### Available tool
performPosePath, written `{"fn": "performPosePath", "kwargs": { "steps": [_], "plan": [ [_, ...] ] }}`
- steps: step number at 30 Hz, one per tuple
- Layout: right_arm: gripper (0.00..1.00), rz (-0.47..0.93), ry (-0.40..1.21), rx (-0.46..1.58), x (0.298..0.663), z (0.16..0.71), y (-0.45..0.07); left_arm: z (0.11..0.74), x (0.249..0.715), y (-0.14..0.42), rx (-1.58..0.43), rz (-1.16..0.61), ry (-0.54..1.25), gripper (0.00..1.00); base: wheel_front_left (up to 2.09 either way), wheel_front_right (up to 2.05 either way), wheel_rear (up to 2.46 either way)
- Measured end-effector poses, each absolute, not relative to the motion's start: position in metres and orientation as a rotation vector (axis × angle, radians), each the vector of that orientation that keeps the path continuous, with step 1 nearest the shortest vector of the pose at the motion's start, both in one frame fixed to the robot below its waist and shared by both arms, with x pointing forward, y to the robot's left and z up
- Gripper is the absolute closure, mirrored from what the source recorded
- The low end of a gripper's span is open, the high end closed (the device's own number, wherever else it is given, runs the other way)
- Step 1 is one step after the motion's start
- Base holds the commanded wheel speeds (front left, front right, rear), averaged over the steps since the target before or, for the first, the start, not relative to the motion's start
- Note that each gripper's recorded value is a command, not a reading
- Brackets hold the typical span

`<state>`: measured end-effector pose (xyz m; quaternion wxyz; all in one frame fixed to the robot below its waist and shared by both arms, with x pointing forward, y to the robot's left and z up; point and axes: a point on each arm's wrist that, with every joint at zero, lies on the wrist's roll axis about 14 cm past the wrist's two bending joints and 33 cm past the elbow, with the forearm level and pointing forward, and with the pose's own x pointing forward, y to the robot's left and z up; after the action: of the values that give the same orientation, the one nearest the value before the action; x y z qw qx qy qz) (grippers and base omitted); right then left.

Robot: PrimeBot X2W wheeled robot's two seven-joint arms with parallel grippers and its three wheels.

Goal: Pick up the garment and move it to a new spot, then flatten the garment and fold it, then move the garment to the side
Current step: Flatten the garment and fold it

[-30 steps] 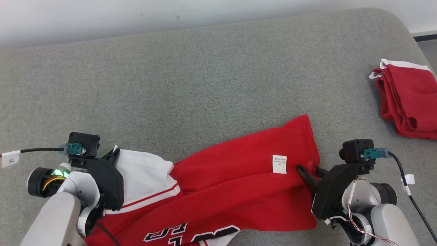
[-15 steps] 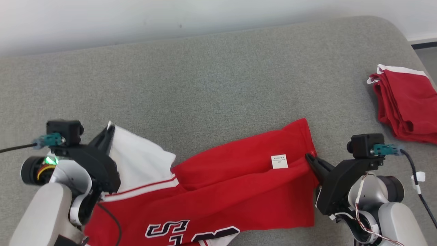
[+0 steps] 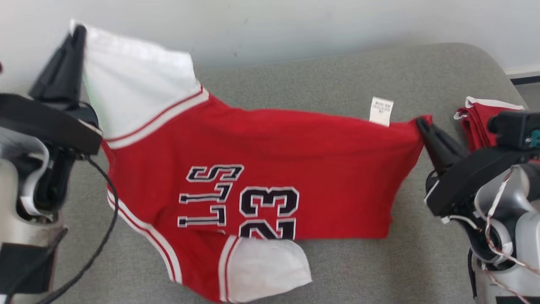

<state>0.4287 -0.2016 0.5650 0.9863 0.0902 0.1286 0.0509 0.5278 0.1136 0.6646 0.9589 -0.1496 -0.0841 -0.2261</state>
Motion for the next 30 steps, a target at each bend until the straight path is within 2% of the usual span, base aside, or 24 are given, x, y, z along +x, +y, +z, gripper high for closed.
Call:
{"fn": "performPosePath", "kwargs": {
  "steps": [11,23,30],
  "plan": [
    [1.00,0.152,-0.006,0.140,0.445,0.653,-0.201,0.776,0.510,0.129,-0.330,-0.450,-0.503,1.00,0.00,0.00,0.00],
    [1.00,0.215,-0.185,0.067,0.471,0.725,-0.198,0.832,0.521,0.126,-0.313,-0.429,-0.670,1.00,0.00,0.00,0.00],
    [1.00,0.218,-0.236,0.011,0.486,0.747,-0.202,0.862,0.528,0.119,-0.312,-0.436,-0.752,1.00,0.00,0.00,0.00]
  ]
}}
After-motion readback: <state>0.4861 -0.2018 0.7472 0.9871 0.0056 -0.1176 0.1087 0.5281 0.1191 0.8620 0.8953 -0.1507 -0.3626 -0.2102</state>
